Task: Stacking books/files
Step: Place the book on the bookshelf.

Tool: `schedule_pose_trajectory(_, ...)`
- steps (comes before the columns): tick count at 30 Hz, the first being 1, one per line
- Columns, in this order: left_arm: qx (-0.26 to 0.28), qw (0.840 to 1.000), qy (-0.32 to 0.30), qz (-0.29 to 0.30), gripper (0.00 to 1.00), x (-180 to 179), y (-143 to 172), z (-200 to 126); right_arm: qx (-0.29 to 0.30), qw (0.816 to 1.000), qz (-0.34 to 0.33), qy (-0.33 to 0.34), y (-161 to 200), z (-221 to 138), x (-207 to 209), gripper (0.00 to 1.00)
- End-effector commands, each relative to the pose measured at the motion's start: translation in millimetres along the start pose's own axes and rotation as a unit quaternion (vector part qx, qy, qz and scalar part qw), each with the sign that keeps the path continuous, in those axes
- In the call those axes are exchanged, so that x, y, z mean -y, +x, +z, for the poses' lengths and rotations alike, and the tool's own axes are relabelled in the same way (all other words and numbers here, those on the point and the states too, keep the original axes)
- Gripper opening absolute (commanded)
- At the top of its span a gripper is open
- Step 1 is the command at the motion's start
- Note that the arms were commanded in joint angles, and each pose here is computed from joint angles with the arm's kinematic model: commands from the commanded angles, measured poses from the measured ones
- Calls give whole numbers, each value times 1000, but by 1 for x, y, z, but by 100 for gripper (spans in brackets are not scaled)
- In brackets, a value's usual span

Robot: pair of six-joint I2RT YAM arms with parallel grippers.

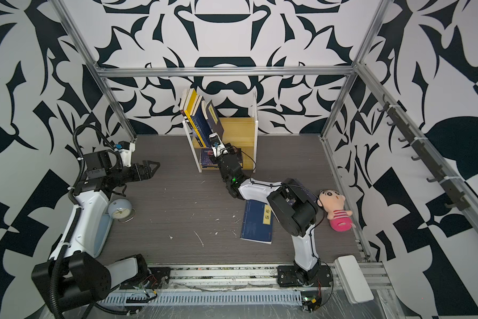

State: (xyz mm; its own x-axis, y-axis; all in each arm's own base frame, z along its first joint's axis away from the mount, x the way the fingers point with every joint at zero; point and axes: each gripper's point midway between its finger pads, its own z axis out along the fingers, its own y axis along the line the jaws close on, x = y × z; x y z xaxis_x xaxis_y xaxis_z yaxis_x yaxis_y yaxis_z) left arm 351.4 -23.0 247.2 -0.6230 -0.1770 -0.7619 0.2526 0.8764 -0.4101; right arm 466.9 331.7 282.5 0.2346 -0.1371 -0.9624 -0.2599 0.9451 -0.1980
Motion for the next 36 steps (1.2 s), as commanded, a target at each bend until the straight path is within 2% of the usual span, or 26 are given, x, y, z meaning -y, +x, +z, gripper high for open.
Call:
schedule_pose_trajectory(1, 10, 1000, 11, 4, 100, 6, -5, -5, 53, 997, 39, 33, -27, -4, 17, 0)
schedule_pose_trajectory(11, 10, 1000, 12, 3, 100, 5, -4, -3, 60, 997, 41, -19, -8, 5, -2, 0)
schedule_pose_trajectory(21, 7, 1000, 7, 4, 100, 2, -3, -2, 61, 995, 65, -42, -6, 20, -12, 0)
schedule_pose_trajectory(24, 5, 1000, 6, 4, 100, 1, -2, -1, 53, 995, 69, -57, -2, 18, -18, 5)
schedule_pose_trajectory(29, 6, 1000, 6, 4, 100, 1, -2, 0, 37, 993, 64, -87, 4, 14, -30, 22)
schedule_pose_trajectory(36, 7, 1000, 6, 5, 100, 1, -2, -1, 32, 991, 65, -114, 8, 10, -39, 24)
